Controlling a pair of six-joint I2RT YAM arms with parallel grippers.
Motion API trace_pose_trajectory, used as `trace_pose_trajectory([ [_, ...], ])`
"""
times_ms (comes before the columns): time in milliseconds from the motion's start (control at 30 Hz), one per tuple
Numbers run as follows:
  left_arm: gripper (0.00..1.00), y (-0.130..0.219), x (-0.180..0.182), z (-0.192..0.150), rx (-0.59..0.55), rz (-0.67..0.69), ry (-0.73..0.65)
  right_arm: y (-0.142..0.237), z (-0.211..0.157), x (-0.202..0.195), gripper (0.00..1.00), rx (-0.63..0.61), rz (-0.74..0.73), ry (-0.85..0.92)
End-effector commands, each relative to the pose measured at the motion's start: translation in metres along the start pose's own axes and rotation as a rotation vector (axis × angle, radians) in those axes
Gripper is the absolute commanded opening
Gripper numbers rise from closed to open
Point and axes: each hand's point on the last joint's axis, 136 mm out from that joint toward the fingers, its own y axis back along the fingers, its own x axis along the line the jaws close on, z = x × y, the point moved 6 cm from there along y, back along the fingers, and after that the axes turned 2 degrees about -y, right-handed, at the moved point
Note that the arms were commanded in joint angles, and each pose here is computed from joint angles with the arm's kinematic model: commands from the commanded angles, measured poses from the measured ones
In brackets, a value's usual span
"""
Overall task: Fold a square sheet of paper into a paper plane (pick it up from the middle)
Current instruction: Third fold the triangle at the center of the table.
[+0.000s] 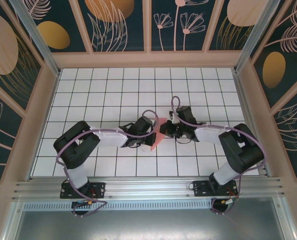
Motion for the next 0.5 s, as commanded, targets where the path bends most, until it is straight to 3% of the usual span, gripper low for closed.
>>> trace_pose_trajectory([
  [0, 0.02, 0.003, 0.006, -0.009, 0.027, 0.014, 0.040, -0.002, -0.005, -0.011, 0.06, -0.025, -0.034, -0.046],
  [233, 0.05, 0.018, -0.001, 0.006, -0.028, 0.007, 0.046, -0.016, -0.015, -0.035, 0.04, 0.009, -0.090, -0.058],
  [467, 0.06, 0.044, -0.008, 0.042, -0.116, -0.037, 0.064, -0.024, -0.017, -0.044, 0.03, 0.080, -0.120, 0.049],
])
